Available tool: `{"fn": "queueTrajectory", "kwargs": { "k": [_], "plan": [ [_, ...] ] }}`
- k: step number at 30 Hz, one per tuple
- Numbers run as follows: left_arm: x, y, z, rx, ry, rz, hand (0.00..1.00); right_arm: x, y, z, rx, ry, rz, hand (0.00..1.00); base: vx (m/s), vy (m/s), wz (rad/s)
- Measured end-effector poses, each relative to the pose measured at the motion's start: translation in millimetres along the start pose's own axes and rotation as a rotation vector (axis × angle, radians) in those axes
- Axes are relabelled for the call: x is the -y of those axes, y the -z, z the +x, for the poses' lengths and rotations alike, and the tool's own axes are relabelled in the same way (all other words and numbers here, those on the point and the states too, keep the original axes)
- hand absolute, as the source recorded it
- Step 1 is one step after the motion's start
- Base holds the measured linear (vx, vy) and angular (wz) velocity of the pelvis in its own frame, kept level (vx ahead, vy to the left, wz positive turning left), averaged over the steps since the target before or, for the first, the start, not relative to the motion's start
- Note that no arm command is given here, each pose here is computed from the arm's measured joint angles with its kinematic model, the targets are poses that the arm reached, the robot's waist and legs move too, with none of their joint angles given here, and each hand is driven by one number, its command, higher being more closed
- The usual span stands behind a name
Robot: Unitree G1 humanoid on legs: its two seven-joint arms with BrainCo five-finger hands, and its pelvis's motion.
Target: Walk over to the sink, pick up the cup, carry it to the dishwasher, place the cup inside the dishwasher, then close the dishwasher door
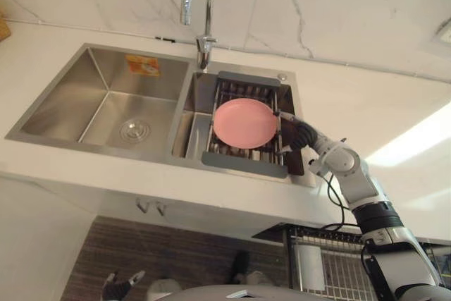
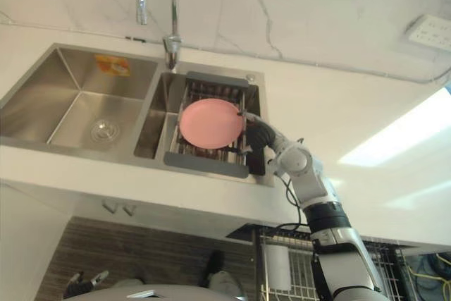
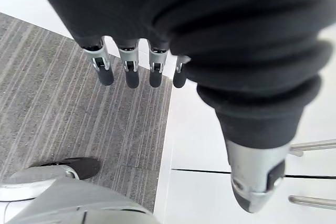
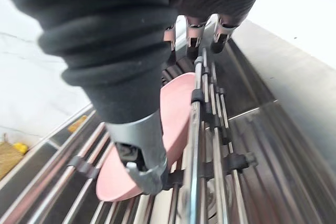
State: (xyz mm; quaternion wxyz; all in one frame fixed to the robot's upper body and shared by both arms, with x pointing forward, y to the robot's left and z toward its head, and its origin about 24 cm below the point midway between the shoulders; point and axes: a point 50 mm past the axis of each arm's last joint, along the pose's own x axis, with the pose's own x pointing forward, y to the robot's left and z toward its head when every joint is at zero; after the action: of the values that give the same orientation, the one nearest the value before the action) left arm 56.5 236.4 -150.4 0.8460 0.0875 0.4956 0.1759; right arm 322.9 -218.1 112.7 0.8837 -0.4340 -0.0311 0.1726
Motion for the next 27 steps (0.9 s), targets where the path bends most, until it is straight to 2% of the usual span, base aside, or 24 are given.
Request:
{"fn": "queueTrajectory", "kwargs": {
  "k": [6,11,21,27],
  "plan": [
    [3.4,-18.4,6.1,0.043,-0.014,-0.006,0.00,13.6,-36.2,-2.8,0.133,0.051,-0.079,0.00,0.00,0.000,0.00],
    [2.8,-20.9,7.1,0.048,-0.020,-0.006,0.00,11.9,-38.9,-1.8,0.101,0.056,-0.195,0.00,0.00,0.000,0.03],
    [-1.2,-18.4,7.2,0.039,-0.028,0.003,0.00,-12.8,-42.2,5.3,0.073,-0.045,-0.373,0.00,0.00,0.000,0.00],
    [-5.3,-18.9,7.8,0.042,-0.037,0.010,0.00,-28.4,-33.8,8.9,0.038,-0.116,-0.410,0.00,0.00,0.008,0.02]
  ]
}}
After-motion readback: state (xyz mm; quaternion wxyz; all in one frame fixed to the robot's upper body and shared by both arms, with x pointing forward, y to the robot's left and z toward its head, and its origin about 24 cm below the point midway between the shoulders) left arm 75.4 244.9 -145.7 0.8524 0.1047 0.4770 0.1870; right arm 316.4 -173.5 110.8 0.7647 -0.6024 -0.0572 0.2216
